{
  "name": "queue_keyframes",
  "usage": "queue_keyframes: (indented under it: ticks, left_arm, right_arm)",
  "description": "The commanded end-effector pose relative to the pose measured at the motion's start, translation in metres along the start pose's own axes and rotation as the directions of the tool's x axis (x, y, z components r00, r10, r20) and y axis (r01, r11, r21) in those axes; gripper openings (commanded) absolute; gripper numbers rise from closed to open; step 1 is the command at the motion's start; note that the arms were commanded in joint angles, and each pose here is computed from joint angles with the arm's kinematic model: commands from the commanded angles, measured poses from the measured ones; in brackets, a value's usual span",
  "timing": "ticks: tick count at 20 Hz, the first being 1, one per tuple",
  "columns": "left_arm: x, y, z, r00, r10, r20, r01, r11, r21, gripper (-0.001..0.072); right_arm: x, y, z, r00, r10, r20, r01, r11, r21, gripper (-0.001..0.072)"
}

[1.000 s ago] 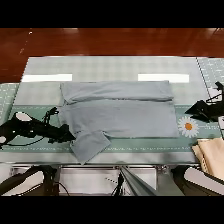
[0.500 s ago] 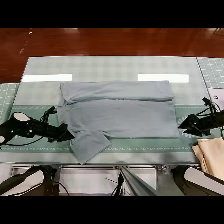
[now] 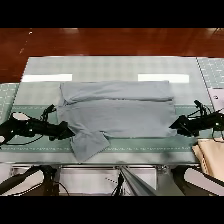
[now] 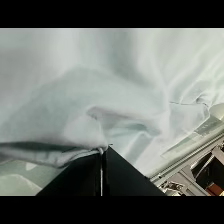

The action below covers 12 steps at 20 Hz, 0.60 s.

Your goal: Fold the shirts.

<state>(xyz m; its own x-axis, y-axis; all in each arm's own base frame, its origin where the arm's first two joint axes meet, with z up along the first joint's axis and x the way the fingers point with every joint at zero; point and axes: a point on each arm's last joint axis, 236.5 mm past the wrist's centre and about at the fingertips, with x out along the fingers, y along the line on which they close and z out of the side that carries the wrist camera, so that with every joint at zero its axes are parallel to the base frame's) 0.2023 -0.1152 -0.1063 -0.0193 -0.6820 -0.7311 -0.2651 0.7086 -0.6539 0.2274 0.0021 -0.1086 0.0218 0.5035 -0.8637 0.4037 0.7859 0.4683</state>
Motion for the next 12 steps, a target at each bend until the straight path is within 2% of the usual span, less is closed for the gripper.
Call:
queue_keyframes:
  ticks: [1, 2, 3, 5, 8, 10, 12]
  left_arm:
    - [0.0, -0.003, 0.002, 1.0, -0.015, 0.008, 0.015, 1.0, 0.0, 0.003]
    - [-0.001, -0.004, 0.003, 1.0, -0.015, 0.01, 0.015, 1.0, 0.001, 0.0029]
    - [-0.002, -0.005, 0.004, 1.0, -0.015, 0.012, 0.015, 1.0, 0.007, 0.003]
    - [-0.014, -0.016, 0.016, 0.999, -0.021, 0.045, 0.019, 0.999, 0.049, 0.0029]
    - [-0.057, -0.057, 0.052, 0.985, -0.043, 0.166, 0.011, 0.981, 0.193, 0.0029]
    - [-0.09, -0.085, 0.079, 0.963, -0.059, 0.264, -0.018, 0.96, 0.281, 0.0029]
    - [-0.116, -0.103, 0.11, 0.926, -0.067, 0.371, -0.058, 0.946, 0.317, 0.003]
  right_arm:
    - [0.012, 0.007, 0.009, 0.998, -0.057, 0.034, 0.059, 0.996, -0.063, 0.0276]
    - [0.012, 0.009, 0.007, 0.998, -0.055, 0.024, 0.057, 0.996, -0.073, 0.0126]
    - [0.009, 0.013, 0.005, 0.999, -0.051, 0.009, 0.051, 0.995, -0.085, 0.0037]
    - [-0.01, 0.021, 0.011, 0.998, -0.059, 0.025, 0.062, 0.987, -0.15, 0.0036]
    - [-0.058, 0.054, 0.044, 0.981, -0.022, 0.19, 0.066, 0.971, -0.229, 0.0034]
    - [-0.087, 0.086, 0.072, 0.949, 0.064, 0.307, 0.017, 0.967, -0.254, 0.0033]
    - [-0.105, 0.118, 0.1, 0.897, 0.187, 0.4, -0.085, 0.963, -0.257, 0.0033]
